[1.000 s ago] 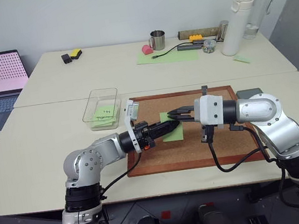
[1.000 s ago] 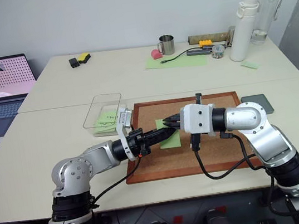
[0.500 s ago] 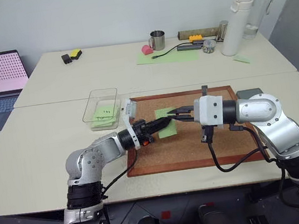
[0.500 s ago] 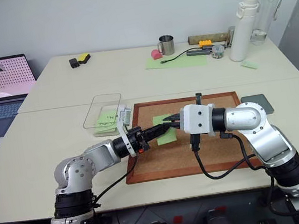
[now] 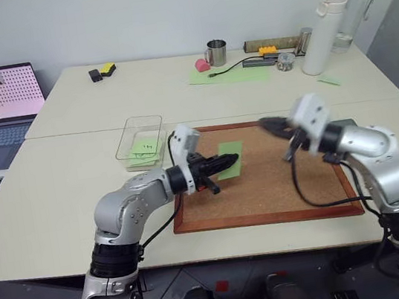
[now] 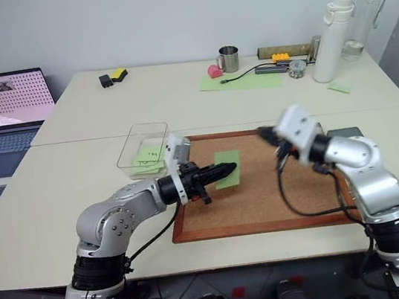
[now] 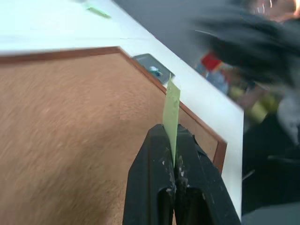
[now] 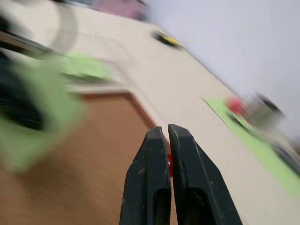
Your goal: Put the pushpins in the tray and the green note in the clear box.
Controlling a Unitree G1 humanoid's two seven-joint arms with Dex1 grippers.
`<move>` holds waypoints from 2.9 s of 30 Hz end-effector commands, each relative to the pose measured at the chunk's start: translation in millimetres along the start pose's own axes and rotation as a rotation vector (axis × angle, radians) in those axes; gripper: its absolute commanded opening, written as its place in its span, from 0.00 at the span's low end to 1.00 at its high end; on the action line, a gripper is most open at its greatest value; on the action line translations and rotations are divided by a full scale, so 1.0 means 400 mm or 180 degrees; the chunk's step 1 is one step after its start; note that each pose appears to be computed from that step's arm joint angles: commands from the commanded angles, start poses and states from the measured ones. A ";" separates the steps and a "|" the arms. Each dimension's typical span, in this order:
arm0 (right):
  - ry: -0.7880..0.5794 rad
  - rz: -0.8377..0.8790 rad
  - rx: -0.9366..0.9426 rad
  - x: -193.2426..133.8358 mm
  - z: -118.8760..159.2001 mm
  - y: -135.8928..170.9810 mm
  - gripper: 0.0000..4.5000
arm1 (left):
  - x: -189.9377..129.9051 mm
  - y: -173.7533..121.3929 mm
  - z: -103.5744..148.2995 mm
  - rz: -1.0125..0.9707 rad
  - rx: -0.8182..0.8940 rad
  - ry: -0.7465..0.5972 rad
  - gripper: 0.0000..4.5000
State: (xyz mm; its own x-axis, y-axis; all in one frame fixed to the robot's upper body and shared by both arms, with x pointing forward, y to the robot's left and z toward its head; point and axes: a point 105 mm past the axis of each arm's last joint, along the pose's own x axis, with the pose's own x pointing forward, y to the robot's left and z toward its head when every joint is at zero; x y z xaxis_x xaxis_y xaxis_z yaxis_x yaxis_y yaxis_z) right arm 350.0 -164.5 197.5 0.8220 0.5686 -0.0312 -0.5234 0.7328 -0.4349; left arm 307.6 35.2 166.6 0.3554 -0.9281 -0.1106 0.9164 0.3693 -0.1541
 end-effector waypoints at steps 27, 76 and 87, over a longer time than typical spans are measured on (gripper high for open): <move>0.0563 -0.1707 0.1825 -0.076 -0.290 -0.298 0.37 | 0.141 -0.057 0.034 -0.0040 0.1365 -0.0314 0.00; -0.0645 0.1564 0.1214 -0.013 0.192 0.274 0.37 | -0.302 0.400 0.083 0.3679 0.0852 -0.0378 0.00; -0.0612 0.1495 0.1172 -0.013 0.187 0.269 0.39 | -0.289 0.395 0.082 0.3574 0.0932 -0.0311 0.38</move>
State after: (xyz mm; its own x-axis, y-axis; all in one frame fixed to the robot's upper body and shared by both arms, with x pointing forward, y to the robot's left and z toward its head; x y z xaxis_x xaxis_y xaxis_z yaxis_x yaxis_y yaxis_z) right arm 276.0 -58.5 209.5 0.4469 0.8945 0.0071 -0.8939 0.4469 -0.0340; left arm 418.5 205.9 168.1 0.9982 -0.0545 -0.0243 0.0582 0.9792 0.1942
